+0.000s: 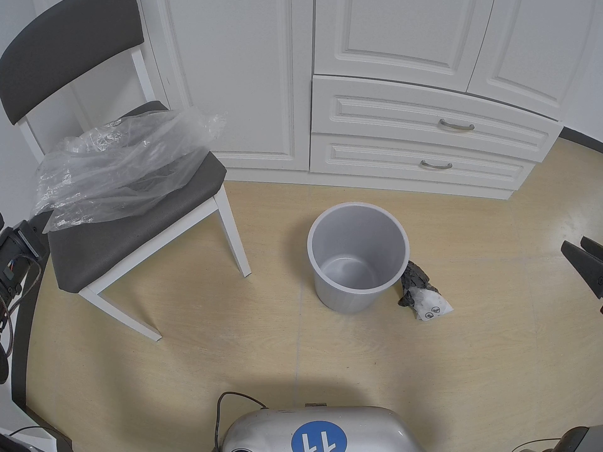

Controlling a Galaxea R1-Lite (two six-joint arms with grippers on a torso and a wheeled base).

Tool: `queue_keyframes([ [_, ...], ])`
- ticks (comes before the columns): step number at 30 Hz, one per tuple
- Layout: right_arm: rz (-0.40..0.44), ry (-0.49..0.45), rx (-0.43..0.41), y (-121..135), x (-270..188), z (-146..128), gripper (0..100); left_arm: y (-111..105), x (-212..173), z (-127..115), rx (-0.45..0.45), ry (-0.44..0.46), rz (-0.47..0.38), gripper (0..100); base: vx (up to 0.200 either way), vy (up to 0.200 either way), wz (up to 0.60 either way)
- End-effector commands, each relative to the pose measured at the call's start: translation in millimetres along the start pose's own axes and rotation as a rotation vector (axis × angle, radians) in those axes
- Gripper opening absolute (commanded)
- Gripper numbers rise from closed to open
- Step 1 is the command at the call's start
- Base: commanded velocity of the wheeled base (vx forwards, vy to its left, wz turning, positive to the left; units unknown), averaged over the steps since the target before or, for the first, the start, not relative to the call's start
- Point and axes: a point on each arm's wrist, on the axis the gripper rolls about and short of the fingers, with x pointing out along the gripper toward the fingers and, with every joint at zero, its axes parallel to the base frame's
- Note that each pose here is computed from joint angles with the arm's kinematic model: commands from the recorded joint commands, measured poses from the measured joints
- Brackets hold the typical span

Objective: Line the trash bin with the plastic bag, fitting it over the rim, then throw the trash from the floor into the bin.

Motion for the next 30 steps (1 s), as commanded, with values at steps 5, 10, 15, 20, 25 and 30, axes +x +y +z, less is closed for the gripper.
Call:
queue_keyframes([
  [5, -0.012, 0.035, -0.027, 0, 7, -5, 100, -7, 8, 18, 0.037, -0.061, -0.045, 0, 0.0, 0.0, 0.0],
  [10, -0.012, 0.032, -0.073, 0, 6, -4, 100, -28, 9, 13, 0.098, 0.025, -0.122, 0, 0.0, 0.0, 0.0],
  [15, -0.01, 0.035, -0.118, 0, 9, -3, 100, -29, 10, 15, 0.223, 0.104, -0.102, 0, 0.0, -0.08, 0.0],
  [20, 0.007, 0.009, -0.117, 6, 21, 14, 100, -46, 7, 22, 0.358, 0.102, -0.169, 0, 0.0, -0.16, 0.0],
  [25, 0.024, 0.016, -0.119, 9, 28, 17, 100, -64, 2, 19, 0.444, 0.095, -0.265, 0, 0.0, 0.0, 0.0],
  [30, 0.039, 0.03, -0.109, 10, 28, 13, 100, -80, -10, 22, 0.415, 0.094, -0.338, 0, 0.0, 0.0, 0.0],
])
